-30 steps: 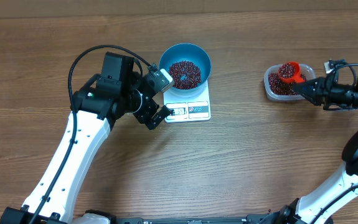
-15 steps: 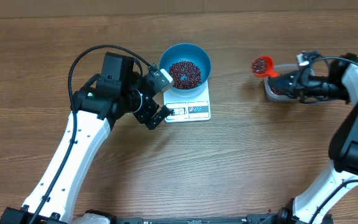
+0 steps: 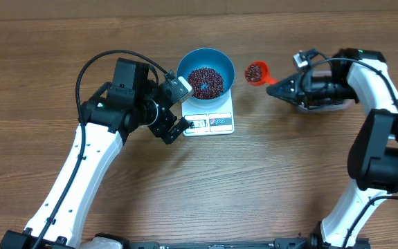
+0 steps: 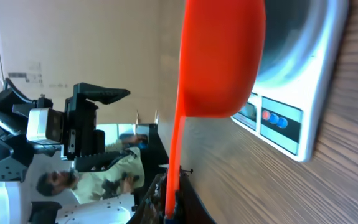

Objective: Scoop item into bowl and weigh 150g on scale
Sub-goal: 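Carry the filled scoop left over the blue bowl, then tip the red scoop to pour beans into the blue bowl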

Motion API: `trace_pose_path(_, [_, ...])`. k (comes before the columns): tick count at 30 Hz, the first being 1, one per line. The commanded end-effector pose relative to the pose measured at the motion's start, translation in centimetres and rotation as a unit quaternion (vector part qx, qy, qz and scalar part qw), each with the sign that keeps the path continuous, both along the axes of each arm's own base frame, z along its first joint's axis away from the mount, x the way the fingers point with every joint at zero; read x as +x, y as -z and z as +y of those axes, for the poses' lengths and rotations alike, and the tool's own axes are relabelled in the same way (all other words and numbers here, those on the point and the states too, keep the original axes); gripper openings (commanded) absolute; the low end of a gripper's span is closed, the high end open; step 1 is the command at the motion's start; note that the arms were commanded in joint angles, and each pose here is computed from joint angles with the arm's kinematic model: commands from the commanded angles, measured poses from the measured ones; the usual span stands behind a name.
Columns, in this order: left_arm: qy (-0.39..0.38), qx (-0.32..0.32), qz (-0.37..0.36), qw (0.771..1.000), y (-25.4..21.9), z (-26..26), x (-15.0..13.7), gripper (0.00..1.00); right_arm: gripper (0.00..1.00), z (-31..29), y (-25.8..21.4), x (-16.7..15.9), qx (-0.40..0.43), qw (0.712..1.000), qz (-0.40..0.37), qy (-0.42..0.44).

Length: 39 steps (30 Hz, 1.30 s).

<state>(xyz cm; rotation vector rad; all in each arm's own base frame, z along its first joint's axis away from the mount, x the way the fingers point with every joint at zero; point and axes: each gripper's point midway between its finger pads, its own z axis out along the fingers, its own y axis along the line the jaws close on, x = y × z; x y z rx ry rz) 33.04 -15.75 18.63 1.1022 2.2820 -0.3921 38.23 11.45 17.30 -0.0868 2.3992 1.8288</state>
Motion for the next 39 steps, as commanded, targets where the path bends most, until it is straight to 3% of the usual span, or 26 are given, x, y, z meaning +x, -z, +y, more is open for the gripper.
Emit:
trace_pose_path(1, [-0.005,-0.004,0.007,1.000,0.2,0.0,0.0,0.99,0.04,1.4,-1.8,0.9,0.013,1.000,-0.019,-0.011])
trace_pose_path(12, [-0.005,-0.004,0.007,1.000,0.2,0.0,0.0,0.99,0.04,6.2,-1.5,2.2,-0.080,0.995,-0.022,-0.049])
trace_pose_path(20, [-0.005,-0.004,0.007,1.000,0.2,0.0,0.0,1.00,0.04,8.4,0.6,3.8,-0.231,0.971,-0.040,-0.034])
trace_pose_path(27, [-0.005,-0.004,0.007,1.000,0.3,0.0,0.0,1.00,0.04,9.5,-0.3,5.1,-0.379,0.917,-0.121,-0.027])
trace_pose_path(39, [-0.005,-0.004,0.007,1.000,0.2,0.0,0.0,1.00,0.04,10.0,-0.6,4.1,-0.614,0.760,-0.214,-0.024])
